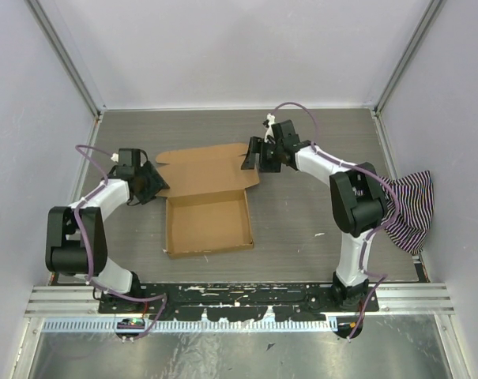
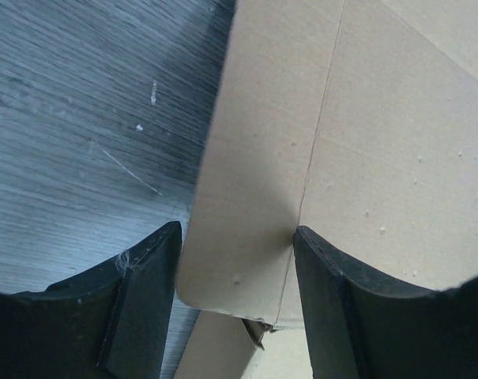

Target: Fold the paper box

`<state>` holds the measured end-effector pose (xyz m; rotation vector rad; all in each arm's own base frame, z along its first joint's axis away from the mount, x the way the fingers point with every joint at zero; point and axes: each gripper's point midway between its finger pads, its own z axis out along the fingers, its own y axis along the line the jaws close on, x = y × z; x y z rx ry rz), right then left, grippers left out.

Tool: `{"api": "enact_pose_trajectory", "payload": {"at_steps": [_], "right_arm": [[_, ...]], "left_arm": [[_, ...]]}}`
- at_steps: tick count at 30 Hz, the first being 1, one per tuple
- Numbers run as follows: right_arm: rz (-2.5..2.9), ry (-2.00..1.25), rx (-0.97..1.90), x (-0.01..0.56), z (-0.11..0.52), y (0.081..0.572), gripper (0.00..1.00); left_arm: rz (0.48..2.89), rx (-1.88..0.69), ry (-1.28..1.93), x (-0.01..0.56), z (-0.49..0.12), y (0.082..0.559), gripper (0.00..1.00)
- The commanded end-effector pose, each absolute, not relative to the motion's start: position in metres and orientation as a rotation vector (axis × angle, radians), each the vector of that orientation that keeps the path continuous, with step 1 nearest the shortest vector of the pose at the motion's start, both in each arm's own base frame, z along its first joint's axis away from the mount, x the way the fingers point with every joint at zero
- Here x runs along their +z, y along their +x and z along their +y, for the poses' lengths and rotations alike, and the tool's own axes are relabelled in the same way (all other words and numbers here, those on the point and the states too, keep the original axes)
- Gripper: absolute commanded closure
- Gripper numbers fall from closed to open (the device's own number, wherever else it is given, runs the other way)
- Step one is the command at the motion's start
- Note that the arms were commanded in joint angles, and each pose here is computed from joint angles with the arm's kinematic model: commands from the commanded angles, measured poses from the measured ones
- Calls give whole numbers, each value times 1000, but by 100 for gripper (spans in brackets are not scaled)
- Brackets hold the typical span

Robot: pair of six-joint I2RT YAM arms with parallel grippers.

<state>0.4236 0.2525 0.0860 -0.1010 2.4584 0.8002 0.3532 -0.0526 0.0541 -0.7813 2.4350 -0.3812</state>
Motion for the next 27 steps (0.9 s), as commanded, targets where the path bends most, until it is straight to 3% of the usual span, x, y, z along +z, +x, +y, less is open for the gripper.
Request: {"api": "enact_pose_trajectory", "payload": {"at_steps": [1,19,27], "right_arm": [[2411,-161,830,103,260,435,23],[2412,-248,825,118,269,434,34],[2428,-322,659,120,284,442,35]], "left_arm": [[2390,-445,-757,64,-59,374,35],[2331,-501,-664,88,-73,404,41],[2360,-396,-540,96,-93,413,42]]}}
